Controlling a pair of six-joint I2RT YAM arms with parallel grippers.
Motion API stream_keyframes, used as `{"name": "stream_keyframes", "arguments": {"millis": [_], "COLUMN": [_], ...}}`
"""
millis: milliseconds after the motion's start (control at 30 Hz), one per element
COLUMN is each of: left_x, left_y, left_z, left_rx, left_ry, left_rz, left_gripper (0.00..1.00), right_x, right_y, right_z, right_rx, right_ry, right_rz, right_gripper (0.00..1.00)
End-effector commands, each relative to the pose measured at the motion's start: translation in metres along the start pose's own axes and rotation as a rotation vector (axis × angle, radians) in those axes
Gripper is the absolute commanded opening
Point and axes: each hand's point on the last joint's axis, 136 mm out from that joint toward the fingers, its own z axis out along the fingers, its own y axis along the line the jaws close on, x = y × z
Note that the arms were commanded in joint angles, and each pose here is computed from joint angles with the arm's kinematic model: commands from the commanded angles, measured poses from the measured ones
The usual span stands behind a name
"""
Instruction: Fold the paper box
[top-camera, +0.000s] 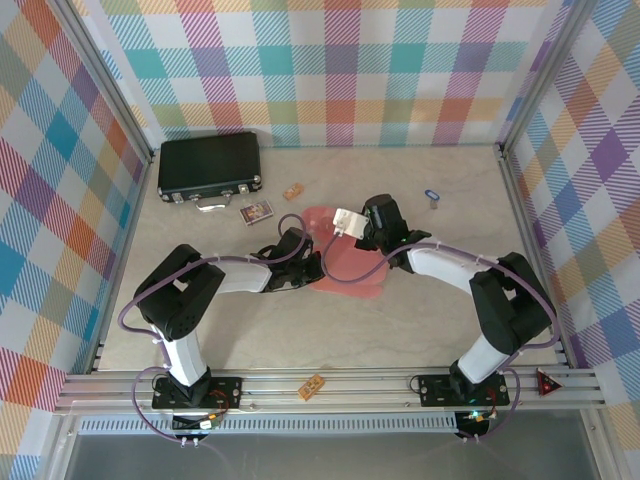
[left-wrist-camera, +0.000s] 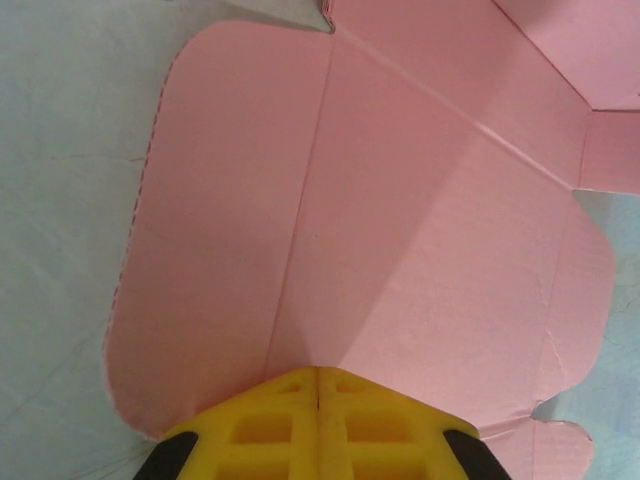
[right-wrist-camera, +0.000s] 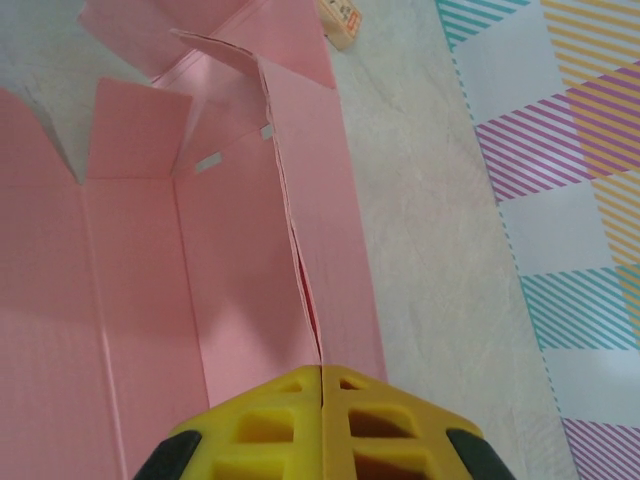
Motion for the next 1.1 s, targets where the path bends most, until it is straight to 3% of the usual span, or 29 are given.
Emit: {"name": "stream_keyframes", "arguments": {"millis": [0,200,333,500,633,933,1067], "left_x": [0.02,0.017,0.006,-0.02,-0.046,-0.128,-0.162], "left_y": [0.015,0.007,0.006,0.005,0.008,0.044,0.044], "left_z": [0.008,0.002,-0.022,-0.063,-0.09,-0.125,-0.117], "left_rx": [-0.052,-0.033,-0.088,-0.174,-0.222,-0.385,-0.369], "left_ry": [0.059,0.049,-0.014,-0.143,-0.235,-0.385,-0.383], "left_rz": [-0.01,0.001,0.051,0.111,0.126,0.074,0.082], "left_gripper": [0.0,0.0,0.09,0.29,0.36,0.37,0.37], "right_x": [-0.009,-0.004,-0.003,-0.003,-0.006,-0.01,-0.013], "right_y": [0.004,-0.001,-0.005,-0.007,-0.008,-0.005,-0.004], "right_z": [-0.008,-0.003,-0.001,-0.001,-0.001,-0.002,-0.003], "right_rx": [-0.004,0.031,0.056,0.064,0.063,0.036,0.025], "right_ry": [-0.043,-0.018,-0.009,-0.012,-0.021,-0.035,-0.047], "right_rz": [-0.009,-0.018,-0.025,-0.042,-0.047,-0.04,-0.035], "right_gripper": [0.0,0.0,0.0,0.0,0.0,0.0,0.0]}}
